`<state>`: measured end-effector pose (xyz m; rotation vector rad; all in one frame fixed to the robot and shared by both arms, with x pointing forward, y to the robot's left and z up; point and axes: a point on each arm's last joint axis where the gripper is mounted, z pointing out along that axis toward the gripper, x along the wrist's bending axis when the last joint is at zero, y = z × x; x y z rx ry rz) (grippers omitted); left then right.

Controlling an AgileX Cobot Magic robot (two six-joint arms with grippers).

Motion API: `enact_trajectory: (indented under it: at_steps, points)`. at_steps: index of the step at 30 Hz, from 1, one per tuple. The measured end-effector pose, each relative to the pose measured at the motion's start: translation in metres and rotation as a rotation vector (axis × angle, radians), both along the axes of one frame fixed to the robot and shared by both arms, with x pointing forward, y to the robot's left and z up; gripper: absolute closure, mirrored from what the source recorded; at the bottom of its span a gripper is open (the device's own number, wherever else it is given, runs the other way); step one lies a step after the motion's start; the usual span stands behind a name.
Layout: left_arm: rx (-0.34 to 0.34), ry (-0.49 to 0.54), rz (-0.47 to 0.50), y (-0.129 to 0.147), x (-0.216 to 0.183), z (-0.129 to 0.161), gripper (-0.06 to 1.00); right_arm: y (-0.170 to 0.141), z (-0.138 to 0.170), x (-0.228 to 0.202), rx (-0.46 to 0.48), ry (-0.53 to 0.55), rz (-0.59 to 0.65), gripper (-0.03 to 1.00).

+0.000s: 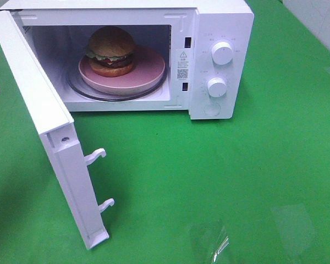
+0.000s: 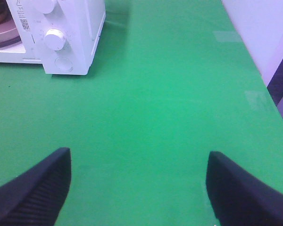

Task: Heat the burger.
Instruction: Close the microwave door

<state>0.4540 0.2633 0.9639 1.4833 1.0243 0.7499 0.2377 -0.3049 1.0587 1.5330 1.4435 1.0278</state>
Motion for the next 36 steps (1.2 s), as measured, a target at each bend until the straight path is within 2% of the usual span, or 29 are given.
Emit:
enact_trajectory:
  at_steps: [6,9,16,29,30,36]
  points:
    - [-0.025,0.018,-0.023,-0.002,0.009,-0.008,0.94,0.0,0.0,0.0,0.0,0.0,0.0,0.21]
    - [-0.037,0.013,-0.065,-0.01,0.013,-0.011,0.94,0.0,0.0,0.0,0.0,0.0,0.0,0.21]
    - [-0.007,-0.001,-0.124,-0.033,0.022,-0.01,0.94,0.0,0.0,0.0,0.0,0.0,0.0,0.21]
    - [0.012,-0.013,-0.122,-0.051,0.029,-0.008,0.94,0.0,0.0,0.0,0.0,0.0,0.0,0.21]
    - [0.016,0.004,-0.135,-0.061,0.031,-0.012,0.94,0.0,0.0,0.0,0.0,0.0,0.0,0.21]
    - [0.006,0.008,-0.121,-0.075,0.039,-0.015,0.94,0.0,0.0,0.0,0.0,0.0,0.0,0.21]
